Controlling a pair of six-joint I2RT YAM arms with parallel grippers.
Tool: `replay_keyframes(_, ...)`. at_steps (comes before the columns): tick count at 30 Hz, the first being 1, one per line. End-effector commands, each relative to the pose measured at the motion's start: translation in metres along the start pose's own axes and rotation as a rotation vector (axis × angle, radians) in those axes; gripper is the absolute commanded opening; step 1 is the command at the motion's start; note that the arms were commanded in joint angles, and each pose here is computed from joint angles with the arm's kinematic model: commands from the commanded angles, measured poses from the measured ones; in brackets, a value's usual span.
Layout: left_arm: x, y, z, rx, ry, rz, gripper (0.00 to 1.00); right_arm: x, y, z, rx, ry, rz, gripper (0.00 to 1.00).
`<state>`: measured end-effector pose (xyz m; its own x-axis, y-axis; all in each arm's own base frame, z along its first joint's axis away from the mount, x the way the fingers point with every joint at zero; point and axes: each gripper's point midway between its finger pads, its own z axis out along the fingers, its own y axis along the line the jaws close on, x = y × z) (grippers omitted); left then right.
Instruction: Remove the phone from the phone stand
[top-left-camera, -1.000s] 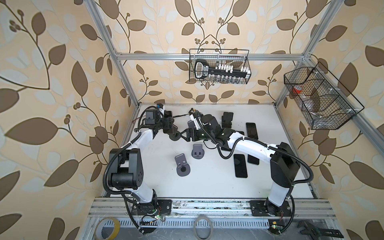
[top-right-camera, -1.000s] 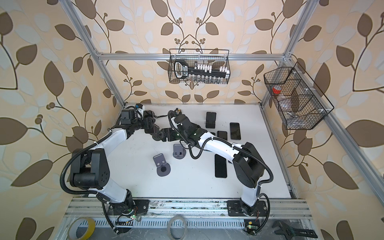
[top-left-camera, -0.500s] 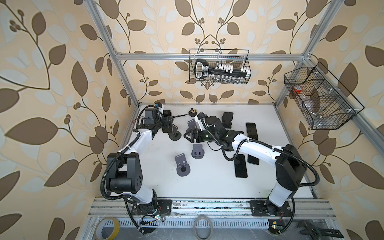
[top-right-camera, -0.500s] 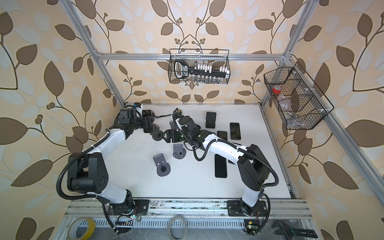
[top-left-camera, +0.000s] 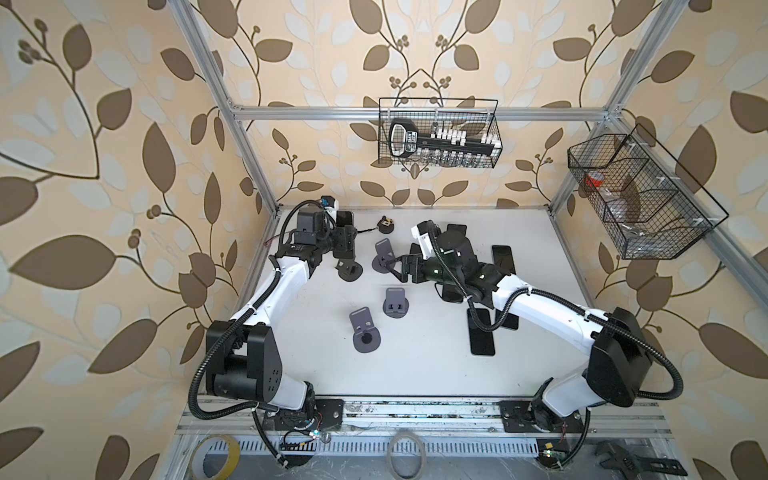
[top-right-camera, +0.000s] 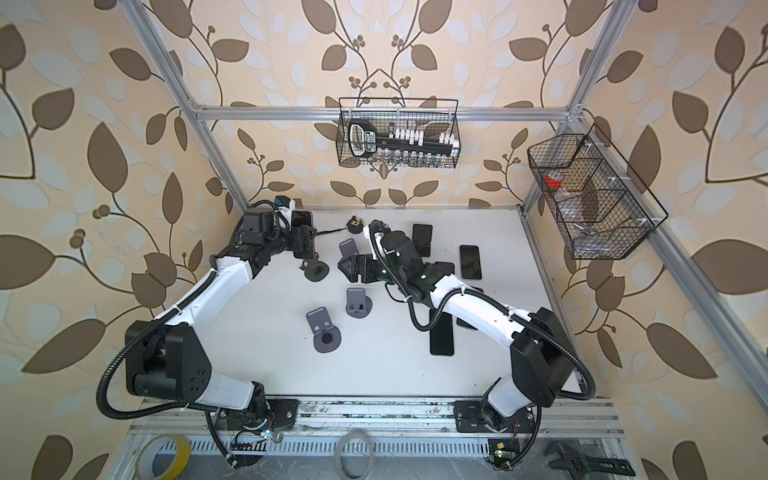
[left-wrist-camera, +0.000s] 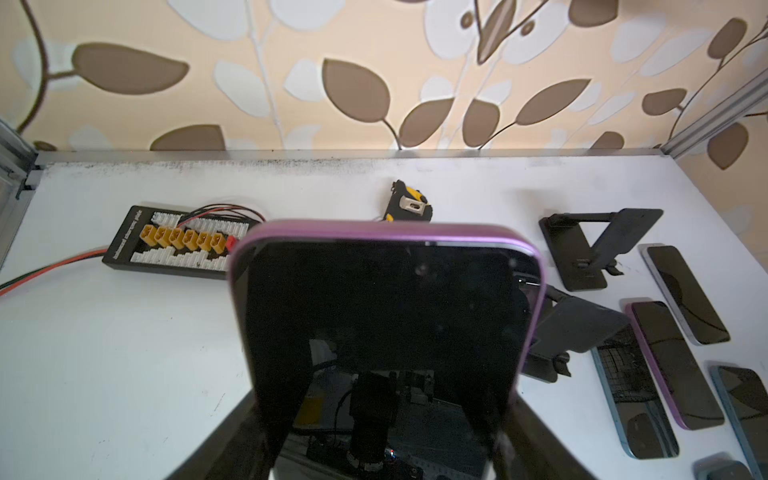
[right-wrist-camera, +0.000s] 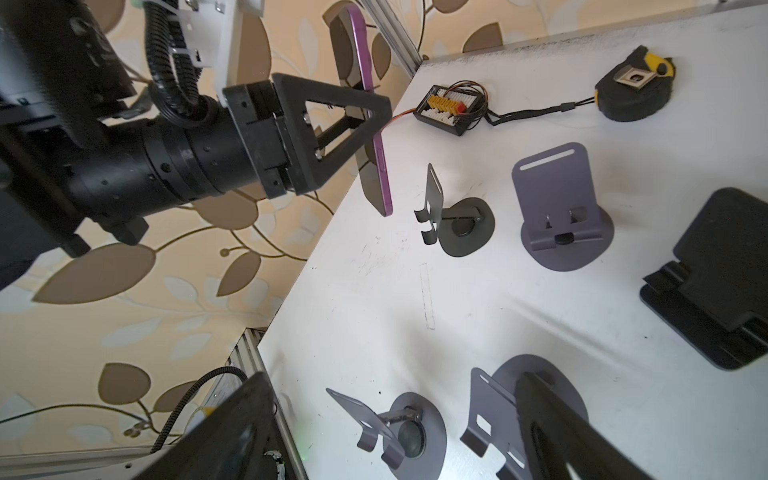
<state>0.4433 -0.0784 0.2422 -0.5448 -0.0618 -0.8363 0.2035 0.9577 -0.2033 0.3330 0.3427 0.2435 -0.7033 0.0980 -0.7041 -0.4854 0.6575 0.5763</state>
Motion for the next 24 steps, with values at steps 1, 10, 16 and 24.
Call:
replay_keyframes(1, -0.046, -0.025, -0.036, 0.041, -0.127, 0.019, 0.00, -0.001, -0.011, -0.013, 0.037, -0.031, 0.002, 0.92)
replay_keyframes(10, -0.031, -0.076, -0.046, 0.135, -0.049, 0.031, 0.00, 0.006, -0.023, -0.029, 0.068, -0.055, 0.005, 0.92)
replay_keyframes(16, -0.013, -0.115, -0.052, 0.189, 0.045, 0.073, 0.00, 0.004, -0.035, -0.041, 0.099, -0.065, 0.000, 0.91)
replay_keyframes(24, 0.007, -0.153, -0.065, 0.249, 0.127, 0.150, 0.00, 0.026, -0.047, -0.052, 0.115, 0.004, -0.025, 0.91)
